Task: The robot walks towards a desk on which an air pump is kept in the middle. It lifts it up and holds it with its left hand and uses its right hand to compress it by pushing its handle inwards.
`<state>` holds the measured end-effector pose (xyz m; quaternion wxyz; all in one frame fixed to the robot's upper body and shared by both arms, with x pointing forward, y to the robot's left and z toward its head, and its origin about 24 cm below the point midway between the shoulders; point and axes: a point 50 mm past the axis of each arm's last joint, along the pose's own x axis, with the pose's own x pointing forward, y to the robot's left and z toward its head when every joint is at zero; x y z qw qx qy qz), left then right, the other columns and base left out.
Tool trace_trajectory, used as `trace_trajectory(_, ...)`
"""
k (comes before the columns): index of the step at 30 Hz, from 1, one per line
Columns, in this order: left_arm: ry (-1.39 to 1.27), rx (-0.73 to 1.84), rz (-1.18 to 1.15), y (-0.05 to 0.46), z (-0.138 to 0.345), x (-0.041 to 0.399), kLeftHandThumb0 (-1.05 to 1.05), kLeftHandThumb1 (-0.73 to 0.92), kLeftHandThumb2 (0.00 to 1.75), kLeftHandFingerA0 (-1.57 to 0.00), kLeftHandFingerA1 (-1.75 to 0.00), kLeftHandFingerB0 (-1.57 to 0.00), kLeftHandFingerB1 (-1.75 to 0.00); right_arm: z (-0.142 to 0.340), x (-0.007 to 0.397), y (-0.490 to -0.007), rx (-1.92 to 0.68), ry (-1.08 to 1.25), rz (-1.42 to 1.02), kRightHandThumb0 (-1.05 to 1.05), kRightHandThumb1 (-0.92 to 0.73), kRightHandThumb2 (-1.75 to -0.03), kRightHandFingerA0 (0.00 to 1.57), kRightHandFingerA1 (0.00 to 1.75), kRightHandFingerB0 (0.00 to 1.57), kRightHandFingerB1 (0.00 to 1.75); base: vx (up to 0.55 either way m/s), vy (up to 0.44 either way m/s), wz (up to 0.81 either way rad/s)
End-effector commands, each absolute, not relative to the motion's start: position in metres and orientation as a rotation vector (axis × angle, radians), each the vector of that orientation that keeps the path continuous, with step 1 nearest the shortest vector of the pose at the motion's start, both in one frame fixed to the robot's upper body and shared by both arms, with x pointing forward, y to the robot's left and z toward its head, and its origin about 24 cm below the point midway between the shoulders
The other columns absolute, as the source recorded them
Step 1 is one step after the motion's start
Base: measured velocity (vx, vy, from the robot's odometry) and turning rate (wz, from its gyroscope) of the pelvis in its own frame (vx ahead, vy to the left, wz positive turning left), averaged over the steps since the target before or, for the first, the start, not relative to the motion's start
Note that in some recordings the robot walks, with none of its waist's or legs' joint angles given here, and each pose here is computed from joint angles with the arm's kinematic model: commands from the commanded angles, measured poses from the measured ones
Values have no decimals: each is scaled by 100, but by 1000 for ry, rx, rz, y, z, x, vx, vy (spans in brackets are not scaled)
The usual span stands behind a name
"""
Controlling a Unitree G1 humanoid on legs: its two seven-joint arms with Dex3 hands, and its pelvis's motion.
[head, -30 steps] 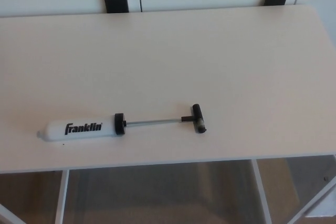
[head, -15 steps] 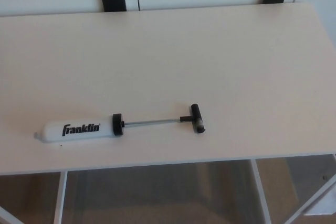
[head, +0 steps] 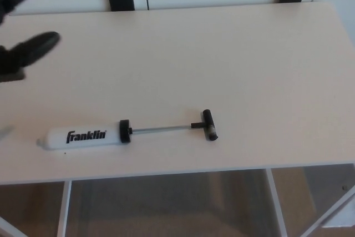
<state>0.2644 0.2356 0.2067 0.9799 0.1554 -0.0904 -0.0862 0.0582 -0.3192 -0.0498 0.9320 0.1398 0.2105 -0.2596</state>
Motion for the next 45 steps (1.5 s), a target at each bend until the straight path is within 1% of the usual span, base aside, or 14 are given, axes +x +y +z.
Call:
trace_trajectory(1,145,1388,-529,162,108,311,-32,48,59,-16,-32,-12,-29,-41,61,-316,316,404,-553,-19,-52,-55,79,53,59,44,0,0,0)
trace_trajectory(11,179,1447,-543,160,97,317,-37,48,60,-15,-32,-12,-29,-39,61,-314,311,400,-545,-20,-51,-55,78,54,56,43,0,0,0)
trace_trajectory(13,180,1505,-551,162,92,317,-31,51,59,-13,-32,-11,-28,-40,60,-312,312,403,-542,-27,-44,-63,77,60,54,49,0,0,0)
trace_trajectory(14,187,1535,-557,164,89,317,-19,51,96,-1,-49,0,-47,-41,60,-312,313,404,-547,-19,-51,-55,79,54,59,44,0,0,0)
trace_trajectory(17,204,1571,-563,168,85,317,-18,49,94,-1,-49,0,-46,-41,60,-313,315,402,-550,-20,-51,-55,77,54,59,44,0,0,0)
trace_trajectory(18,222,1597,-567,171,82,317,-20,49,95,-1,-49,0,-47,-41,60,-314,315,398,-545,-27,-44,-63,74,60,53,49,0,0,0)
trace_trajectory(22,236,1629,-573,173,79,317,-21,49,95,-1,-49,0,-47,-39,61,-313,301,397,-536,-22,-50,-55,79,54,57,44,0,0,0)
trace_trajectory(23,247,1643,-574,175,80,317,-23,51,97,-1,-50,0,-47,-39,61,-314,298,399,-532,-30,-43,-64,76,60,54,49,0,0,0)
trace_trajectory(33,294,1745,-556,192,87,324,-25,50,97,-1,-49,0,-47,-37,63,-312,274,414,-510,-32,-43,-66,70,59,52,50,0,0,0)
trace_trajectory(38,295,1778,-541,202,92,326,-25,51,97,-1,-49,0,-47,-38,64,-313,290,407,-514,-32,-43,-65,74,60,55,50,0,0,0)
trace_trajectory(39,297,1793,-538,205,92,325,-26,49,97,-1,-49,0,-47,-38,64,-314,286,409,-514,-23,-50,-55,77,53,57,44,0,0,0)
trace_trajectory(41,300,1811,-537,207,92,325,-26,49,97,-1,-49,0,-47,-37,63,-314,280,412,-513,-23,-50,-55,77,53,57,44,0,0,0)
trace_trajectory(42,303,1819,-534,209,93,325,-45,50,64,-10,-34,-7,-29,-38,63,-314,276,414,-512,-23,-51,-55,76,52,58,44,0,0,0)
trace_trajectory(45,305,1847,-519,215,96,326,-42,53,56,-11,-28,-11,-26,-39,62,-315,276,415,-507,-23,-51,-55,76,52,57,44,0,0,0)
